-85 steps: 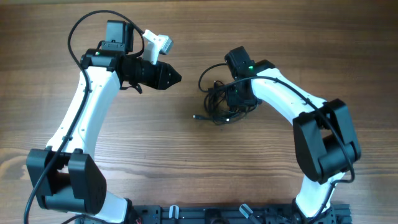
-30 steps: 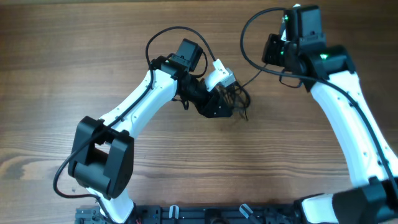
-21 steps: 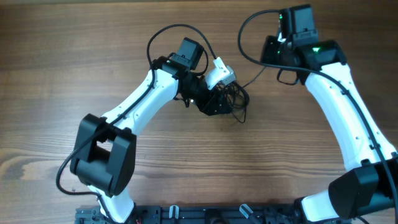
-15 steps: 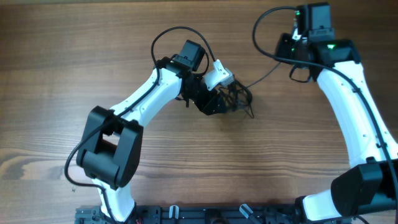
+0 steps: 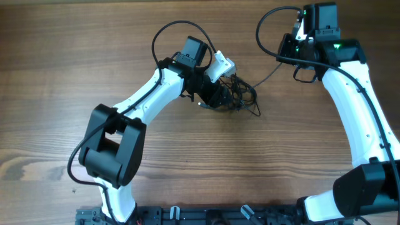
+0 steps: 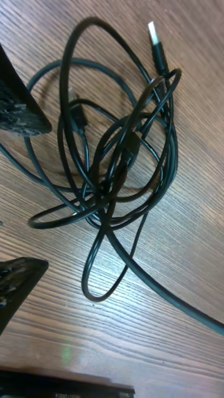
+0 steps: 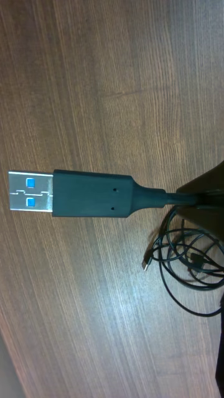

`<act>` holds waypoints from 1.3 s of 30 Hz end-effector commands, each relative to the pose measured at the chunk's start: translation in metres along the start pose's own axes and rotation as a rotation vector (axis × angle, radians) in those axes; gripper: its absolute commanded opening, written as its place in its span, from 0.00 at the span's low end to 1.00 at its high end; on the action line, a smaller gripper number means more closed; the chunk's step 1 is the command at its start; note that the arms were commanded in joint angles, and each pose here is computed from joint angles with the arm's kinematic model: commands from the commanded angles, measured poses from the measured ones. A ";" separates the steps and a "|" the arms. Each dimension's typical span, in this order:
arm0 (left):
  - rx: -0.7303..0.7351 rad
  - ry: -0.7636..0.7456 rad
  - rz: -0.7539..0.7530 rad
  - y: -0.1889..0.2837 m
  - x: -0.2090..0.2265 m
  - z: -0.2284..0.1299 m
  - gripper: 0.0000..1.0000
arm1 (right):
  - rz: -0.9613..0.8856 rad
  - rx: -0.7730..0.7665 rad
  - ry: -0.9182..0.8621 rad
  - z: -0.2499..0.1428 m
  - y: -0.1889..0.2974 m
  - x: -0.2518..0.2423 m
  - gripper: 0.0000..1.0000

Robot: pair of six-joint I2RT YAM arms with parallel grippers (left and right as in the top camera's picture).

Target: Untangle cables

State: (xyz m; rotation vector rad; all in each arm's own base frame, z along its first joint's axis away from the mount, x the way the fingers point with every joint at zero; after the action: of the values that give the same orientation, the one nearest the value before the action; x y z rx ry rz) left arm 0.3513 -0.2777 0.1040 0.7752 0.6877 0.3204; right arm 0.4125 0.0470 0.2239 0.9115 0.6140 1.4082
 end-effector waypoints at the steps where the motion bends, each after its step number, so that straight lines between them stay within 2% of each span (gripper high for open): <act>1: 0.020 0.043 -0.077 -0.017 -0.001 -0.008 0.64 | 0.020 -0.010 0.010 0.005 0.003 0.004 0.04; 6: 0.032 0.058 -0.102 -0.027 -0.009 -0.009 0.64 | 0.020 -0.011 0.010 0.006 0.003 0.004 0.04; 7: 0.027 0.040 -0.106 -0.030 -0.014 -0.007 0.42 | 0.020 -0.011 0.010 0.006 0.003 0.004 0.04; 8: 0.025 0.031 -0.108 -0.032 -0.016 -0.006 0.08 | 0.020 -0.010 0.010 0.005 0.003 0.004 0.05; 9: 0.025 0.027 -0.110 -0.033 -0.018 -0.005 0.04 | 0.020 -0.010 0.010 0.005 0.003 0.004 0.05; 11: 0.025 0.021 -0.112 -0.034 -0.020 -0.005 0.04 | 0.019 -0.010 0.010 0.005 0.003 0.004 0.04; 14: 0.014 0.122 -0.033 -0.030 -0.005 -0.002 0.04 | 0.019 -0.010 0.010 0.005 0.003 0.004 0.05; 17: -0.024 0.167 0.032 -0.004 0.011 0.005 0.04 | 0.001 -0.014 0.007 0.006 0.002 0.001 0.05; 21: -0.138 0.184 0.143 0.067 0.028 0.019 0.04 | -0.102 -0.024 -0.019 0.006 0.003 -0.014 0.05; 24: -0.272 0.154 0.265 0.149 0.031 0.028 0.04 | -0.167 -0.025 -0.017 0.005 0.004 -0.023 0.05; 26: -0.376 0.156 0.346 0.206 0.028 0.028 0.04 | -0.194 -0.026 -0.017 0.004 0.004 -0.028 0.05; 29: -0.440 0.172 0.399 0.250 0.016 0.018 0.04 | -0.194 -0.023 -0.019 0.004 0.003 -0.028 0.05; 30: -0.440 0.180 0.403 0.254 0.015 0.015 0.04 | -0.192 -0.022 -0.019 0.003 0.003 -0.027 0.09; 32: -0.419 0.204 0.399 0.255 0.010 0.007 0.04 | -0.190 -0.016 -0.019 0.002 0.003 -0.027 0.40; 34: -0.402 0.211 0.368 0.250 0.006 0.005 0.04 | -0.194 -0.009 -0.017 0.000 0.003 -0.028 0.59; 36: -0.400 0.204 0.351 0.247 0.003 0.006 0.04 | -0.197 0.001 -0.016 -0.002 0.003 -0.029 0.62; 38: -0.401 0.200 0.343 0.247 0.001 0.007 0.04 | -0.197 0.011 -0.016 -0.004 0.003 -0.029 0.76; 39: -0.402 0.196 0.322 0.246 -0.002 0.008 0.04 | -0.162 0.021 -0.014 -0.005 0.003 -0.025 0.78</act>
State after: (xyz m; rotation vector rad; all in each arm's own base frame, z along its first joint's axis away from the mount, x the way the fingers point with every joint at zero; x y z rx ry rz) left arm 0.3535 -0.1075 0.2848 0.4849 0.6632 0.8630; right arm 0.4022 0.0219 0.2178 0.8564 0.6854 1.2391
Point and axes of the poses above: each gripper's point midway between its finger pads, its own y axis back along the fingers, its own x axis along the line the jaws close on, z = x × y, the point moved 3 cm from there along y, back along the fingers, and after that the axes turned 5 degrees about y, right-handed, at the moved point
